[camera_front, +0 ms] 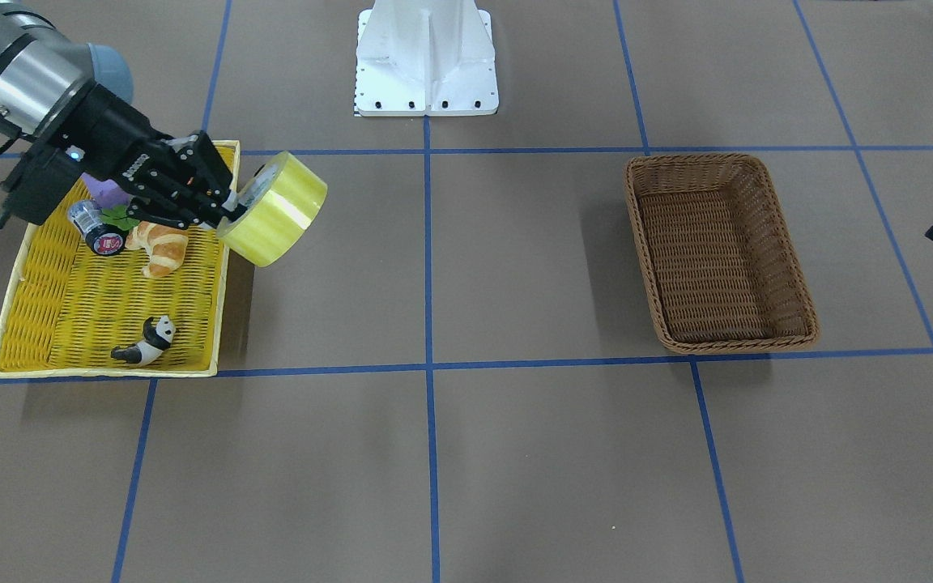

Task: Move tape to another basket

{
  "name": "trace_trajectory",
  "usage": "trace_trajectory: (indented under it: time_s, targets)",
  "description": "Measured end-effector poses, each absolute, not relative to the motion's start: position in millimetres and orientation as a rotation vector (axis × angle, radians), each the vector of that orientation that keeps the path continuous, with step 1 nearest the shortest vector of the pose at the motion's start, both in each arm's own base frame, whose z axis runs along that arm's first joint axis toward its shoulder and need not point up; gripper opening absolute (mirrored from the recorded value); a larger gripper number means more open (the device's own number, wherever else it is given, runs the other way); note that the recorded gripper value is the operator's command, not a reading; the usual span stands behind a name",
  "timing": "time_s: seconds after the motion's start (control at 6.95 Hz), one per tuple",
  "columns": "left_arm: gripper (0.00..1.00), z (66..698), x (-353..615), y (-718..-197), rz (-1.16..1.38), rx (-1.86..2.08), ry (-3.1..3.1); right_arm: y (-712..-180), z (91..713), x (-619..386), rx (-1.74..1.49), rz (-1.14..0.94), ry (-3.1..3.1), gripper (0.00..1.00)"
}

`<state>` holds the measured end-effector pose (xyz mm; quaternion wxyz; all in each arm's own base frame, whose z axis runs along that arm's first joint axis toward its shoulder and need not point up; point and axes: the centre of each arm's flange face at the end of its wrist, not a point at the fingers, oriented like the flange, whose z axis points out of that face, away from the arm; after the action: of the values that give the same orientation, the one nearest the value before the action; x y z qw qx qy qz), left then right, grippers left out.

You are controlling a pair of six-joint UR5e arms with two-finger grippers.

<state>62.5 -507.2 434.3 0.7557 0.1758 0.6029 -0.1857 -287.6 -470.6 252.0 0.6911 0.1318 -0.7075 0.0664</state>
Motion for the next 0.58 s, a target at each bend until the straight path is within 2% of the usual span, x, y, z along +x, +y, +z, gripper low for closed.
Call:
trace_trajectory:
  time_s: [0.58]
  targets:
    - [0.98, 342, 165, -493, -0.526, 0.067, 1.876, -407, 211, -347, 0.172, 0.176, -1.867, 0.00]
